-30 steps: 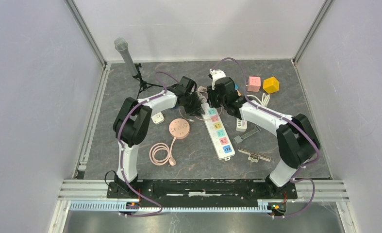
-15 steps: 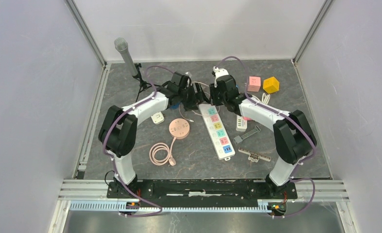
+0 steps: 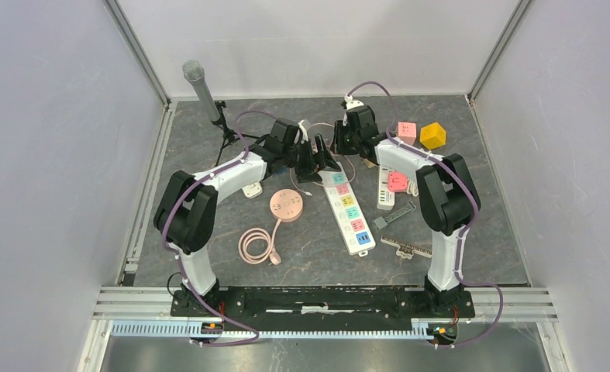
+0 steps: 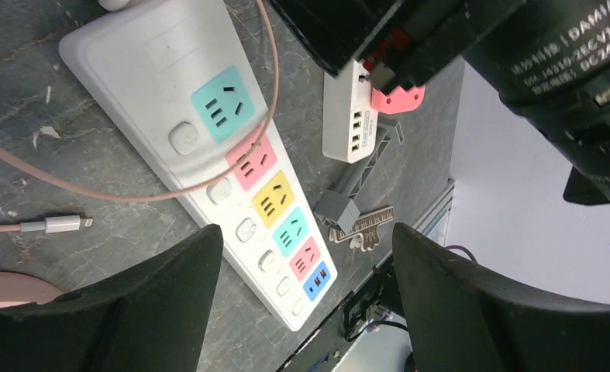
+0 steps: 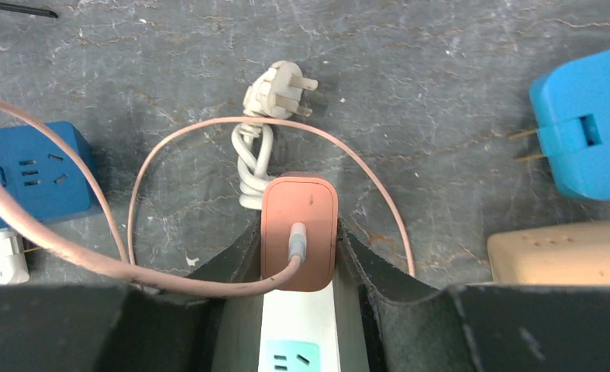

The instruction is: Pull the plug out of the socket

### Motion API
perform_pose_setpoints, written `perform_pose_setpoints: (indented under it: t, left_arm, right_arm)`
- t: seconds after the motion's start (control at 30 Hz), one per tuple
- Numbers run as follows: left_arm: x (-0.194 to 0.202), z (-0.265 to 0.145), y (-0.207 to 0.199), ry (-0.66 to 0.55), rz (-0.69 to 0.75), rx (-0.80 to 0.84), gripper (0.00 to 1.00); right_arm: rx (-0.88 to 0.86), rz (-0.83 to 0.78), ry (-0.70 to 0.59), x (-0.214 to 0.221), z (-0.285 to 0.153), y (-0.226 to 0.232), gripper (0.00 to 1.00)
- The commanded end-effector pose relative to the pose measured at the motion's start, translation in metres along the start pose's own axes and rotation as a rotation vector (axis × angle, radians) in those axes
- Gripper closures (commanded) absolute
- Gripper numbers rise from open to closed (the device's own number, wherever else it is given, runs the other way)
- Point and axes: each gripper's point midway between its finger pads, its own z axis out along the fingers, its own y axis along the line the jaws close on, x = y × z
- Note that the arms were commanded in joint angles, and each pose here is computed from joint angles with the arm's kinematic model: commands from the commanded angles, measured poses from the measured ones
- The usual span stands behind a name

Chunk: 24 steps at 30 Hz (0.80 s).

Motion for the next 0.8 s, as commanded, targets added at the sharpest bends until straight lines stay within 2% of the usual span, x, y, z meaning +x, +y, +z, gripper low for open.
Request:
perform_pose_setpoints:
  t: [0.0, 0.27, 0.47, 0.6, 0.77]
  left_arm:
    - [0.006, -0.009, -0.021, 0.027, 0.029, 0.082, 0.13]
    - [0.000, -0.022, -0.019, -0.025, 0.076, 0.036, 0.13]
    - [-0.005, -0.034, -0.018, -0.075, 0.121, 0.010, 0.13]
    - [-0.009, -0.040, -0.020, -0.117, 0.146, 0.008, 0.13]
    - [-0.017, -0.048, -0.021, -0.166, 0.167, -0.006, 0.13]
  right_arm:
    - [-0.038, 0.022, -0.026, -0.022, 0.009, 0.009, 0.91]
    - [-0.053, 0.033, 0.017, -0.019, 0.030, -0.008, 0.54]
    - [-0.056, 0.001, 0.025, -0.030, 0.024, -0.022, 0.28]
    - [-0.071, -0.029, -0.016, -0.049, 0.005, -0.019, 0.19]
    - [-0.101, -0.052, -0.065, -0.064, -0.027, -0.009, 0.15]
